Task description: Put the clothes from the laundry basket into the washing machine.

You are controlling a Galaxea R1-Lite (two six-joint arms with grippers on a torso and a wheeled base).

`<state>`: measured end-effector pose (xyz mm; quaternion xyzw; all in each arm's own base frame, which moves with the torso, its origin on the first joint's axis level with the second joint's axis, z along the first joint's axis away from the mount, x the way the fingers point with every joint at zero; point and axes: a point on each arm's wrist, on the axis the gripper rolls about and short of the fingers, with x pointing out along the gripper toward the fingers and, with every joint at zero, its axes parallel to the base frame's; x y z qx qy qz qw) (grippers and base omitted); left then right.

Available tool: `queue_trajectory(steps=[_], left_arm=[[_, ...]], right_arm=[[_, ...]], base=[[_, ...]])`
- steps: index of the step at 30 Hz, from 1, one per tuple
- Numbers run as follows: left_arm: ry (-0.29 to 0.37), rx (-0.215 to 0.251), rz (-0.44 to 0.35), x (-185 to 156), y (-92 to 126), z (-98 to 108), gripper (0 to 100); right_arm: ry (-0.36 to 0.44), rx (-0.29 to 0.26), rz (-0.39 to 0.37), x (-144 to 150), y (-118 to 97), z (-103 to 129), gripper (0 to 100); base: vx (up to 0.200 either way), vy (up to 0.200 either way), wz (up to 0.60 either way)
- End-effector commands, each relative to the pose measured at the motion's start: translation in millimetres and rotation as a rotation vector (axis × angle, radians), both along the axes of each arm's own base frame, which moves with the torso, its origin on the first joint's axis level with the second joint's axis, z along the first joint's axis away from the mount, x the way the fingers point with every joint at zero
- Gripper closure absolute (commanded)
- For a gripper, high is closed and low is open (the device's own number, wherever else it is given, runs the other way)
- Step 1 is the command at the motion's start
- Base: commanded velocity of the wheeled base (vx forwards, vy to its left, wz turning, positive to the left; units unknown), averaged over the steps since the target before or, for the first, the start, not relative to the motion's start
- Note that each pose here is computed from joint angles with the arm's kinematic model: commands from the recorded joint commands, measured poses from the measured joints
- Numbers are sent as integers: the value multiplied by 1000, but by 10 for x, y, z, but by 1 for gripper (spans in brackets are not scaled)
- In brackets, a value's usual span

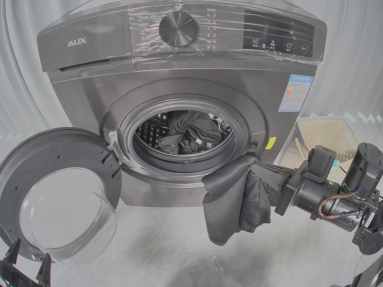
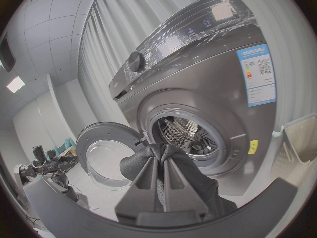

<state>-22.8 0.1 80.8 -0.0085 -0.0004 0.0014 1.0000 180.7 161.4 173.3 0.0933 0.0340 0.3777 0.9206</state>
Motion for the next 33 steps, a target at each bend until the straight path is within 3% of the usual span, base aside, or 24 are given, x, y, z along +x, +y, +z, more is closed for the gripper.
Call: queue_trajectory(steps=[1,5,9,12,13,15,16,19,24,27,30,33], left_arm=[[1,9,0,0,0,-53,0],[2,8,0,0,-1,-54,0],[-13,8,0,-1,-2,-36,0],[-152,-19,-75,-92,-17,275,0],[-170,-17,-100,-114,-23,332,0],[-155,-14,-135,-118,-35,351,0],[-92,-3,-150,-90,-39,254,0],[-19,3,-148,-25,-34,23,0],[-17,-57,-132,-22,-30,14,0],[-19,-66,-100,-19,-23,11,0],[-6,-26,32,-8,6,-28,0],[-1,20,-3,-1,-2,-49,0]], right_arm=[[-8,-2,41,-68,92,8,100],[-36,-1,47,-66,164,56,100],[-48,18,-16,-28,208,111,100],[-47,23,-22,-25,251,115,100],[-45,21,-21,-21,255,107,100],[-50,30,-21,-2,249,117,100],[-51,31,1,11,253,92,100],[-38,34,26,20,234,64,100],[-17,22,31,5,211,10,100],[-19,15,35,-2,225,2,100],[-20,16,37,3,230,6,100],[-27,21,35,21,249,21,100]], base=[[0,0,0],[0,0,0],[0,0,0],[0,0,0],[0,0,0],[0,0,0],[0,0,0],[0,0,0],[0,0,0],[0,0,0],[0,0,0],[0,0,0]])
